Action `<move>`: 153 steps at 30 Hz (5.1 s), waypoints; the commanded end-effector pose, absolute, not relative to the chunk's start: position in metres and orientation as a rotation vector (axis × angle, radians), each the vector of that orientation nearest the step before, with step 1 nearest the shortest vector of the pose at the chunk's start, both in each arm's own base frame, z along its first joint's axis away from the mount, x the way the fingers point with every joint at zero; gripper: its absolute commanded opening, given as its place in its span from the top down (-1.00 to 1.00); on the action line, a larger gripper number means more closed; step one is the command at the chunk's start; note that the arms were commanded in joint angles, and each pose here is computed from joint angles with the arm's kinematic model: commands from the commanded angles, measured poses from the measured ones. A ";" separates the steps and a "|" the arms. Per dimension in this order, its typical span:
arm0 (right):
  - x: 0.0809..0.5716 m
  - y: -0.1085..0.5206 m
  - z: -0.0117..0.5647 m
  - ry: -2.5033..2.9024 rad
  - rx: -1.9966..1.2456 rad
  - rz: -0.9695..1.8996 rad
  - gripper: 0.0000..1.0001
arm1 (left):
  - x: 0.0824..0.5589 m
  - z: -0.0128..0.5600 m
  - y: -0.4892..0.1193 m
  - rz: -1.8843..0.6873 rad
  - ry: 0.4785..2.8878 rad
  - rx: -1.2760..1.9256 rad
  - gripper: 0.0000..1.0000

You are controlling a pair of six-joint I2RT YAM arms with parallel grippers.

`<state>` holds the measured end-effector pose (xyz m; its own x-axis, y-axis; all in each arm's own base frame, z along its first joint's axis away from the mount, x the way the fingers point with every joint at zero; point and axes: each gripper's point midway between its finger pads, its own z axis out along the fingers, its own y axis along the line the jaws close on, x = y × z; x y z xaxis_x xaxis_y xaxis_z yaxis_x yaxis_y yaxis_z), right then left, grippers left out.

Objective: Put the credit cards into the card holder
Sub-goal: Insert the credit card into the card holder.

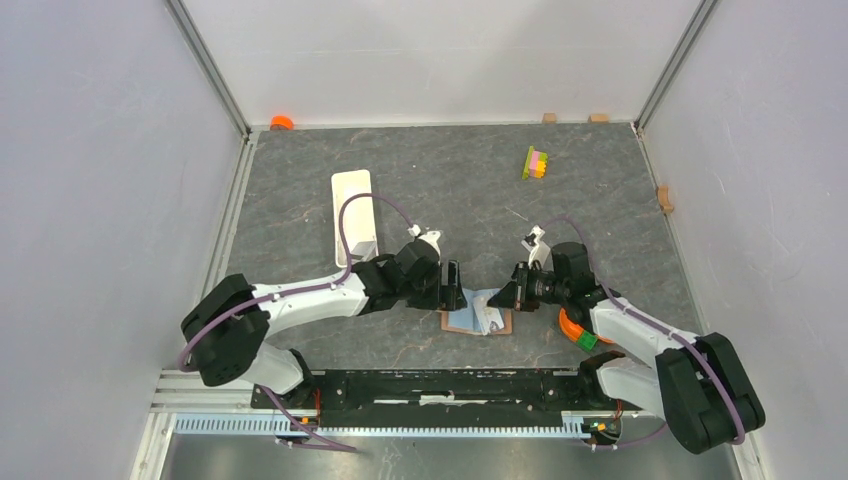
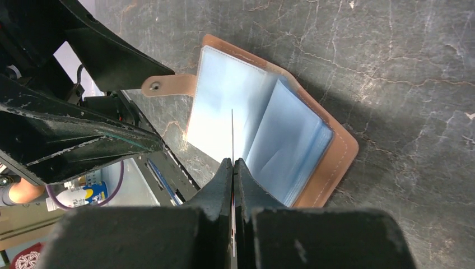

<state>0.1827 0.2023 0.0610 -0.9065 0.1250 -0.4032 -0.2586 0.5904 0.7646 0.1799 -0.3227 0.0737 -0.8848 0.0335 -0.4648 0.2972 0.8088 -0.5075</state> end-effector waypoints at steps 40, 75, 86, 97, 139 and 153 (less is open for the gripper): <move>0.174 0.195 0.023 2.444 0.168 1.262 1.00 | 0.165 0.003 -0.321 -0.762 2.699 0.250 0.52; 0.190 0.186 -0.019 2.431 0.303 1.075 1.00 | 0.164 0.001 -0.332 -0.841 2.692 0.338 0.48; 0.162 0.184 -0.036 2.510 0.365 1.076 1.00 | 0.166 0.002 -0.330 -0.862 2.673 0.343 0.25; 0.163 0.176 -0.042 2.532 0.375 0.996 1.00 | 0.173 0.008 -0.309 -0.854 2.654 0.266 -0.06; 0.196 0.174 -0.007 2.429 0.077 0.641 0.02 | 0.159 -0.008 -0.312 -0.969 2.675 0.216 0.96; 0.173 0.204 0.002 2.487 -0.035 0.758 0.17 | 0.157 -0.009 -0.315 -0.998 2.679 0.221 0.96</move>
